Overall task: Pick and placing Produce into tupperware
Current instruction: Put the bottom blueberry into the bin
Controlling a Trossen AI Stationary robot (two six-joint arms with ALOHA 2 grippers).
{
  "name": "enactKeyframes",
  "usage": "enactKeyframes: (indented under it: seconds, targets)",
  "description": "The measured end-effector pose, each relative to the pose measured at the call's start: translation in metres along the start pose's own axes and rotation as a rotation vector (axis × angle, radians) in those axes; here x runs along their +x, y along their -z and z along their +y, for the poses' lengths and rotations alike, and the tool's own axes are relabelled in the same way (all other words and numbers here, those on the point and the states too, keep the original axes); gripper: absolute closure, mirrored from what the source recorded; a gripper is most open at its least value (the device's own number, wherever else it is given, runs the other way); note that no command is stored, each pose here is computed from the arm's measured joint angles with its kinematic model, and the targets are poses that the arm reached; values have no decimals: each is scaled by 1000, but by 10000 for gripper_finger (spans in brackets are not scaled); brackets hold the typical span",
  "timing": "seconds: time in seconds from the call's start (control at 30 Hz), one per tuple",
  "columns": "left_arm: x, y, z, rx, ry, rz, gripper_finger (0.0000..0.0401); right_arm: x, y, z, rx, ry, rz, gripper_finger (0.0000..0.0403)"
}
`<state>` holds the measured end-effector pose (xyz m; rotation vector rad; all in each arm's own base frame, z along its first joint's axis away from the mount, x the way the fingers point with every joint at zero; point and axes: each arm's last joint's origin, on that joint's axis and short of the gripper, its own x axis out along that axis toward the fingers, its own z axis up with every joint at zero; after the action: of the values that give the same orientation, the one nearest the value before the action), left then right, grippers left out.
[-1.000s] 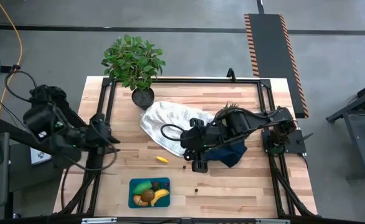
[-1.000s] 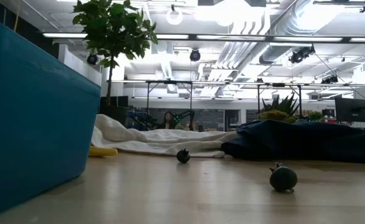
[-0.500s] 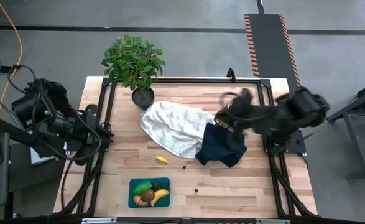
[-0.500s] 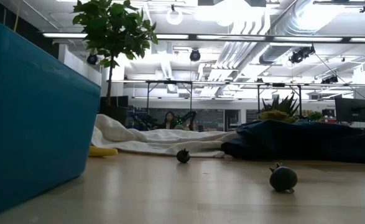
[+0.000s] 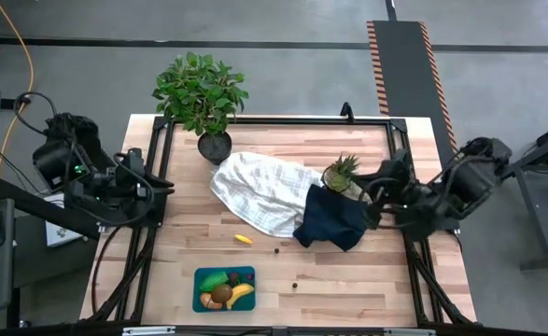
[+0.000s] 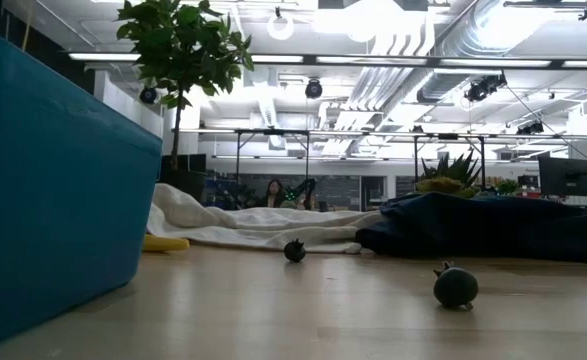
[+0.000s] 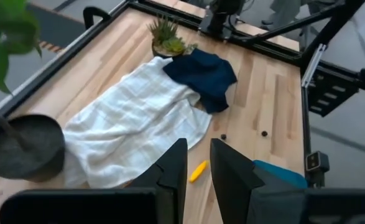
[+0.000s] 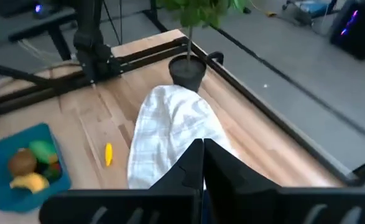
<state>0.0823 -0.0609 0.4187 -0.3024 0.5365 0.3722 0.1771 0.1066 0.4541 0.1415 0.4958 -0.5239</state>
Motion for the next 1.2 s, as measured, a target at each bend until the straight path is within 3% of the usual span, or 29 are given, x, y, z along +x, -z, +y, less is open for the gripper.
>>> enactKeyframes:
  seconds: [0.13, 0.33, 0.43, 0.67, 0.8, 0.93, 1.0, 1.07, 1.2]
  targets:
    - [5, 7, 2, -35, 16, -8, 343, 23, 33, -2, 104, -115, -38, 403]
    - [5, 7, 1, -81, 15, -36, 349, 73, 56, -14, 195, -533, -93, 403]
    - [5, 6, 1, -94, 24, -35, 350, 96, 65, -24, 228, -661, -124, 403]
    - [8, 9, -1, -75, 6, -22, 348, 153, 101, -33, 272, -756, 112, 403]
    - [19, 25, 0, -53, -34, -11, 348, 176, 115, -30, 274, -749, 197, 403]
    - [40, 52, -1, -50, -82, 21, 348, 190, 121, -23, 331, -740, 232, 403]
    - [50, 66, -2, -80, -93, 24, 348, 193, 121, -16, 324, -804, 236, 403]
    - [58, 78, -1, -117, -88, 22, 348, 193, 124, -7, 320, -865, 251, 403]
    - [69, 93, 0, -155, -46, 11, 348, 193, 135, 6, 304, -882, 312, 403]
